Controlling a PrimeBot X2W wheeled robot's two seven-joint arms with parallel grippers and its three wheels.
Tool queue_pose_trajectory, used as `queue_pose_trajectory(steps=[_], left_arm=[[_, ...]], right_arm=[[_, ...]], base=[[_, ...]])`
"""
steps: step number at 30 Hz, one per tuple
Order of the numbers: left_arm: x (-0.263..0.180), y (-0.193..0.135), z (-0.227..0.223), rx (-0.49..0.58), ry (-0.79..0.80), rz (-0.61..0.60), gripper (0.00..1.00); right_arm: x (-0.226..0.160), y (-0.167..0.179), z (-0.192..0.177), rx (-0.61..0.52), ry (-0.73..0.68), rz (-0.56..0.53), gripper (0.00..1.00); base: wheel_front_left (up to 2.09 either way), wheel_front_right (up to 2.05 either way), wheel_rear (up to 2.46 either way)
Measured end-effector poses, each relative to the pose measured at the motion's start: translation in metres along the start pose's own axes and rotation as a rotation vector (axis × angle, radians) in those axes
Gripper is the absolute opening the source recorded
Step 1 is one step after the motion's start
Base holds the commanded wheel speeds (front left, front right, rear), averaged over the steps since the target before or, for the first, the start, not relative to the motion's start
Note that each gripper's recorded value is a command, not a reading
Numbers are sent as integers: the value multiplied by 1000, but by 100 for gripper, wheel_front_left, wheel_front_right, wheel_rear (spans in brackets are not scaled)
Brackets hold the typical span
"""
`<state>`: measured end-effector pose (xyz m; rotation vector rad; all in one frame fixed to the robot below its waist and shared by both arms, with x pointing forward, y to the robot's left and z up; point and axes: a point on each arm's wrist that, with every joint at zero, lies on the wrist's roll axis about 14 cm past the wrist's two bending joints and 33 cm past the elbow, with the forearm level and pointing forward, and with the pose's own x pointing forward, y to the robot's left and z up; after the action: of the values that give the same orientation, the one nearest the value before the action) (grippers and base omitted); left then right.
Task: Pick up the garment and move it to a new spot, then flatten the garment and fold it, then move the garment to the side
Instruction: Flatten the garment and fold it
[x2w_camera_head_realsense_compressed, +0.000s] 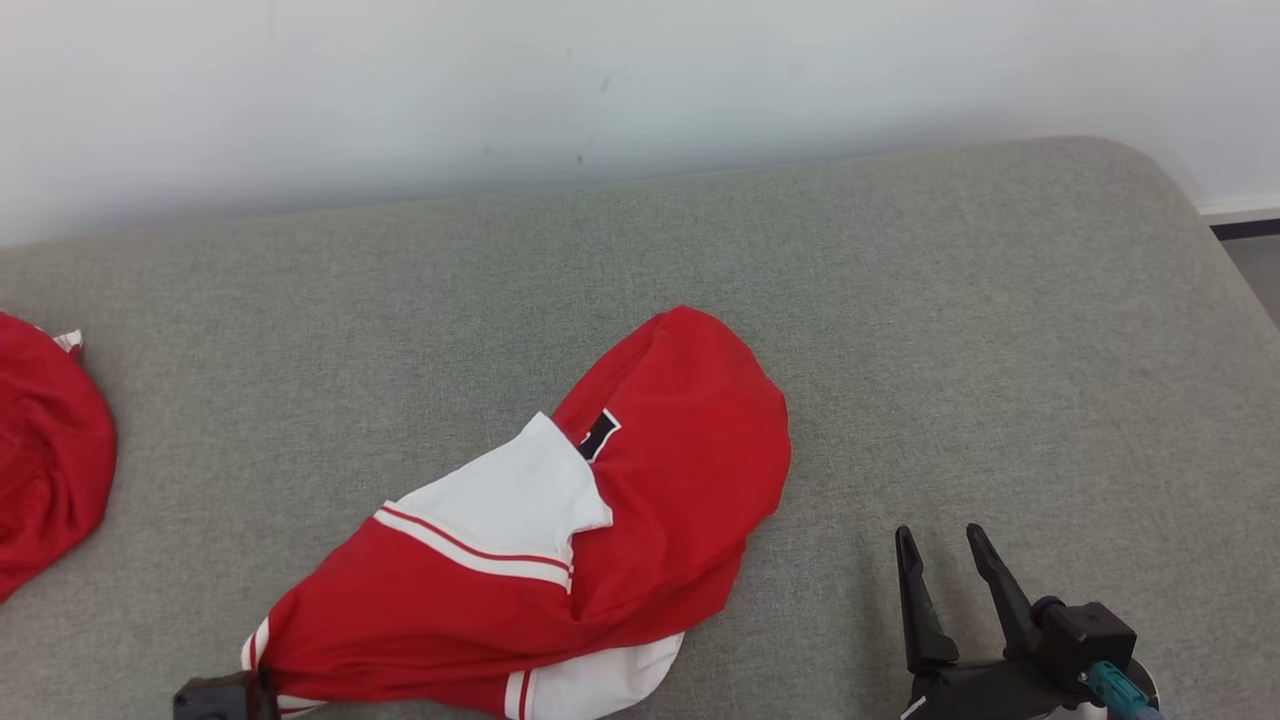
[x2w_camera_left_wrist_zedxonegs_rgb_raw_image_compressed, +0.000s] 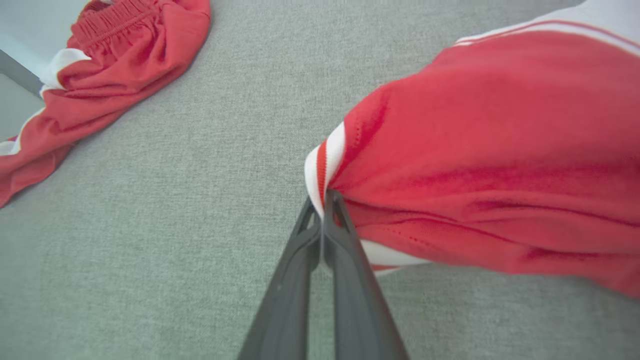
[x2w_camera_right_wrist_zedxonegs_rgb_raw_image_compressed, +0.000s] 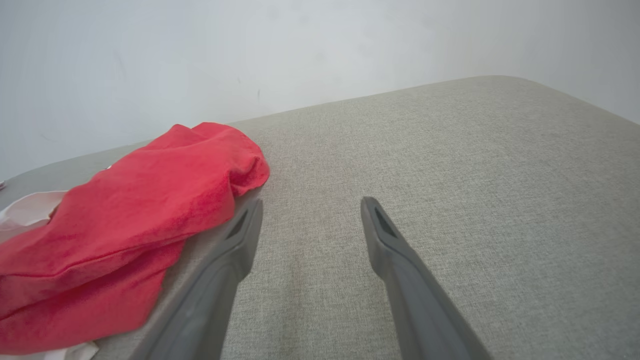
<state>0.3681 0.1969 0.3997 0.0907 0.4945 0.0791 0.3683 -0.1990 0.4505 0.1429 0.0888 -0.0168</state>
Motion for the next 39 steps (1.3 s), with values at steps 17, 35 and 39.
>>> queue_pose_trajectory(steps=[17,35,39], left_arm=[[-37,-7,79,-249,-424,-61,100],[-65,-8,96,-344,-591,-160,100],[-63,-9,92,-334,-579,-166,100]], right_arm=[[6,15,1,-8,-5,47,100],[40,29,0,-33,128,82,100],[61,18,1,-63,244,44,100]], base=[[0,0,0],[0,0,0],[0,0,0]])
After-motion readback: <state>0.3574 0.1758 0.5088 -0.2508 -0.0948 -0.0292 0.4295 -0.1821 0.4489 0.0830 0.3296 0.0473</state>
